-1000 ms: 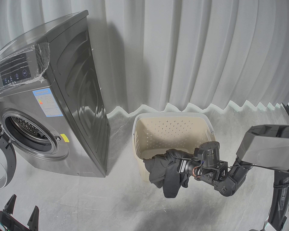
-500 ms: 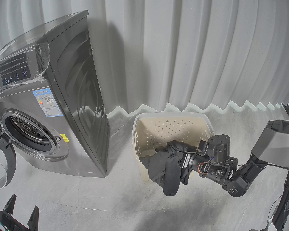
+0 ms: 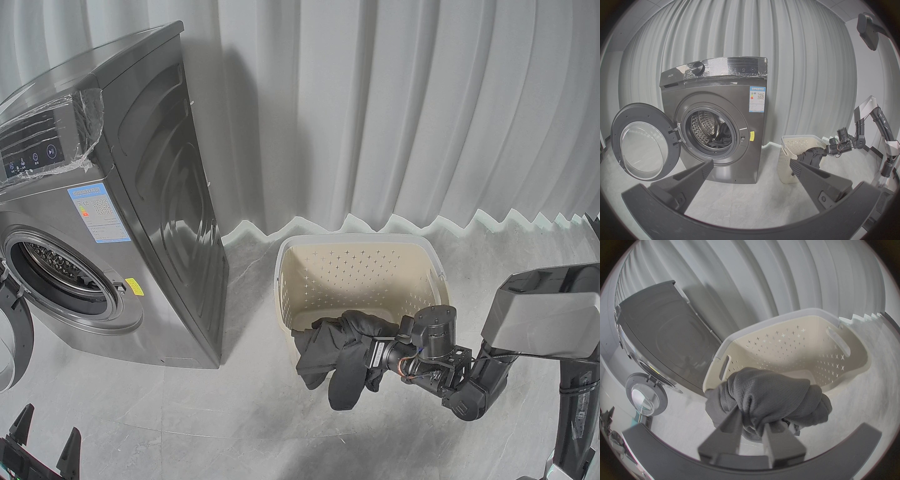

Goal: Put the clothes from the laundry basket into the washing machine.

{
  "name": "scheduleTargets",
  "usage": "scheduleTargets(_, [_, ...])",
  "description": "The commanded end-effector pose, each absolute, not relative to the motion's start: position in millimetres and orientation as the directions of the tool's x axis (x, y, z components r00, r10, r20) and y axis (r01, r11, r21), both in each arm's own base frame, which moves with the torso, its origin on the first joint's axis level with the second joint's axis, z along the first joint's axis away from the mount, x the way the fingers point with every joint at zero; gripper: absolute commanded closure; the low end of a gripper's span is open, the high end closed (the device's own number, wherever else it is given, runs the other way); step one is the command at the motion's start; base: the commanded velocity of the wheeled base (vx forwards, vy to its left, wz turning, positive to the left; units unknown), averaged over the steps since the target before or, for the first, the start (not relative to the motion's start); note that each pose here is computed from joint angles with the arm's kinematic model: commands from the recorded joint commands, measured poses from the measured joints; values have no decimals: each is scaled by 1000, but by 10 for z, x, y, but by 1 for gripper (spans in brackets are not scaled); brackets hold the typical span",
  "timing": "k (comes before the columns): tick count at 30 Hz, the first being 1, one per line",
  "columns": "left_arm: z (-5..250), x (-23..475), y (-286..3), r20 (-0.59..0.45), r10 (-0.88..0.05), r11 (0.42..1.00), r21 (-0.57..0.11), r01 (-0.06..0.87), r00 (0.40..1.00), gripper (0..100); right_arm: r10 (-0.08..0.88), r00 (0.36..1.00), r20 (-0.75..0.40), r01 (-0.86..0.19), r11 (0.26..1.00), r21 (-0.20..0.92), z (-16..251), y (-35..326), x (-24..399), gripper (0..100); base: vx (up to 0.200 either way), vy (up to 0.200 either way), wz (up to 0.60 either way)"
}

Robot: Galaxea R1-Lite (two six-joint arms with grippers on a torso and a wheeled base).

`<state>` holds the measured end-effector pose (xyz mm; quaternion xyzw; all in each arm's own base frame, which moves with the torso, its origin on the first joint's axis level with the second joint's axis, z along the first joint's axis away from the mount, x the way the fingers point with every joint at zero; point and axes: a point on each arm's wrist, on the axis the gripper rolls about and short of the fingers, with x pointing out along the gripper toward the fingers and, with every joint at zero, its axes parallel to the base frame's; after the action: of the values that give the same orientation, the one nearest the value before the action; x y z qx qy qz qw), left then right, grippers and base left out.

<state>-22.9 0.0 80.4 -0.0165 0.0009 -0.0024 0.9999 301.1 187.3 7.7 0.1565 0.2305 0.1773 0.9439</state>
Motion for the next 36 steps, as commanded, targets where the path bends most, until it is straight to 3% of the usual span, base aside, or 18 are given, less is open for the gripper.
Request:
scheduleTargets(1, [756, -229, 0, -2, -5, 999, -34, 5, 1000, 0, 389, 811, -438, -242, 903, 354, -203, 1869, 3024, 0, 0, 0, 0])
scheduleTargets(17, [756, -229, 0, -2, -5, 999, -35, 5, 1000, 0, 290, 834, -469, -153, 939, 308, -341, 1531, 3215, 0, 0, 0, 0])
scheduleTargets(26, [756, -229, 0, -2, -5, 999, -35, 5, 1000, 0, 307, 836, -456, -174, 935, 310, -429, 1611, 3299, 0, 0, 0, 0])
scheduleTargets(27, [756, -229, 0, -2, -5, 999, -35, 5, 1000, 0, 306, 836, -456, -175, 935, 308, -440, 1620, 3305, 100, 0, 0, 0])
scheduleTargets(36, [756, -229, 0, -2, -5, 999, -35, 5, 1000, 0, 314, 851, -420, -202, 935, 291, -427, 1590, 3257, 100, 0, 0, 0])
